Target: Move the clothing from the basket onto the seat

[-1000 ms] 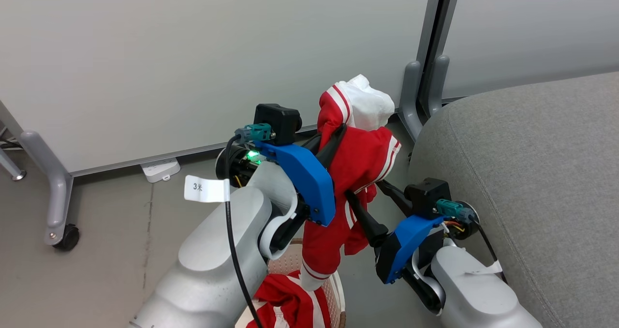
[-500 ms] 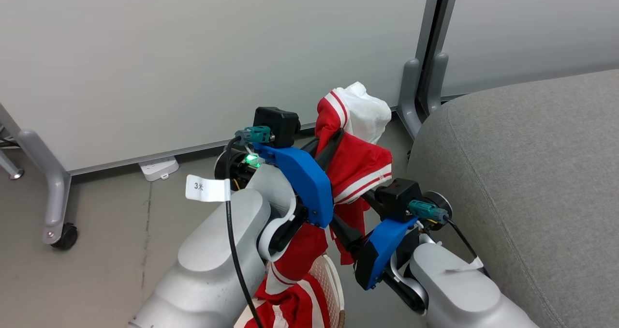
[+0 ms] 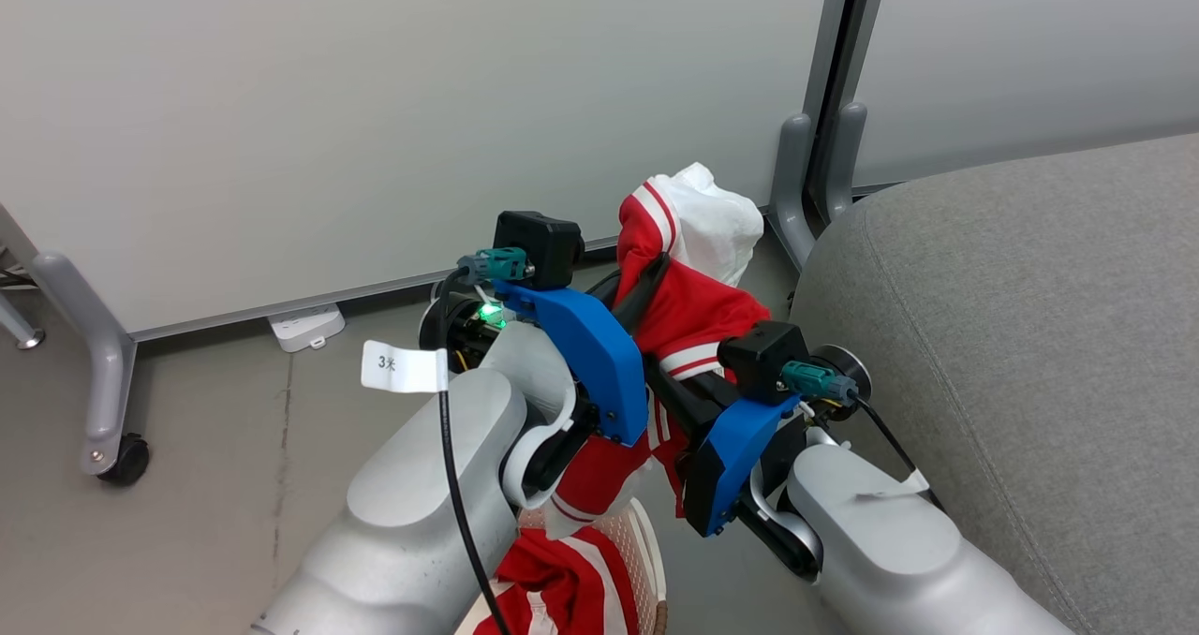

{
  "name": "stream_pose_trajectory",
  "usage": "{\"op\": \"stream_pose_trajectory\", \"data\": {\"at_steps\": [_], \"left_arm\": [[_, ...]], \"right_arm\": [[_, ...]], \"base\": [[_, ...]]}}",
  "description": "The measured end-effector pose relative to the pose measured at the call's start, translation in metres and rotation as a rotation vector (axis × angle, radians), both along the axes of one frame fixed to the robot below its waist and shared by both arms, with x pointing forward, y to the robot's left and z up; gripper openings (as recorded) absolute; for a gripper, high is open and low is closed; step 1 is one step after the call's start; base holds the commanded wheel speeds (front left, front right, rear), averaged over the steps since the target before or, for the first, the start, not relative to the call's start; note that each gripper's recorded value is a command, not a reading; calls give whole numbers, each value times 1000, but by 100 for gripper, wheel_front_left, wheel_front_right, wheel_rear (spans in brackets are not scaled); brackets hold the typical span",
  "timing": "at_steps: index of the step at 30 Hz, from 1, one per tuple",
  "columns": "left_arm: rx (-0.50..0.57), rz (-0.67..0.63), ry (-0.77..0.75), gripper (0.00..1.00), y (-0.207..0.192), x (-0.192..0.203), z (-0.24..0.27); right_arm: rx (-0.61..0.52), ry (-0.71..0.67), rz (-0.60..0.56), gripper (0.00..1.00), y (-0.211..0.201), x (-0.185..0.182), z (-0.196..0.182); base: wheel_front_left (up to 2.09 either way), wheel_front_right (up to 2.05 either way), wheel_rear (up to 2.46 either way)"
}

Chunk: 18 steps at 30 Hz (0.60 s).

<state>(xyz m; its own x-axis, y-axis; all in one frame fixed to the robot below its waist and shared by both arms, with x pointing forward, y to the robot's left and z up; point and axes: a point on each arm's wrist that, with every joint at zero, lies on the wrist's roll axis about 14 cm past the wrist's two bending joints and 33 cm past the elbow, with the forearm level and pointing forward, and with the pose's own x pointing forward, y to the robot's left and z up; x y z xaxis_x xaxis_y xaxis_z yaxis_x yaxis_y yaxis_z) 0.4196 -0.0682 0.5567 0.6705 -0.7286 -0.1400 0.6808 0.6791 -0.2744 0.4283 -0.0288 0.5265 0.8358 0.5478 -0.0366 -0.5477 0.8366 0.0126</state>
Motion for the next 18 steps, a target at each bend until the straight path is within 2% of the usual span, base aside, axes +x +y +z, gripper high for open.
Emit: {"op": "stream_pose_trajectory", "data": {"at_steps": [18], "left_arm": [[2, -1, 10, 0, -1, 0, -3]], "right_arm": [[-16, -15, -26, 0, -9, 2, 2]], "base": [[0, 0, 0]]}}
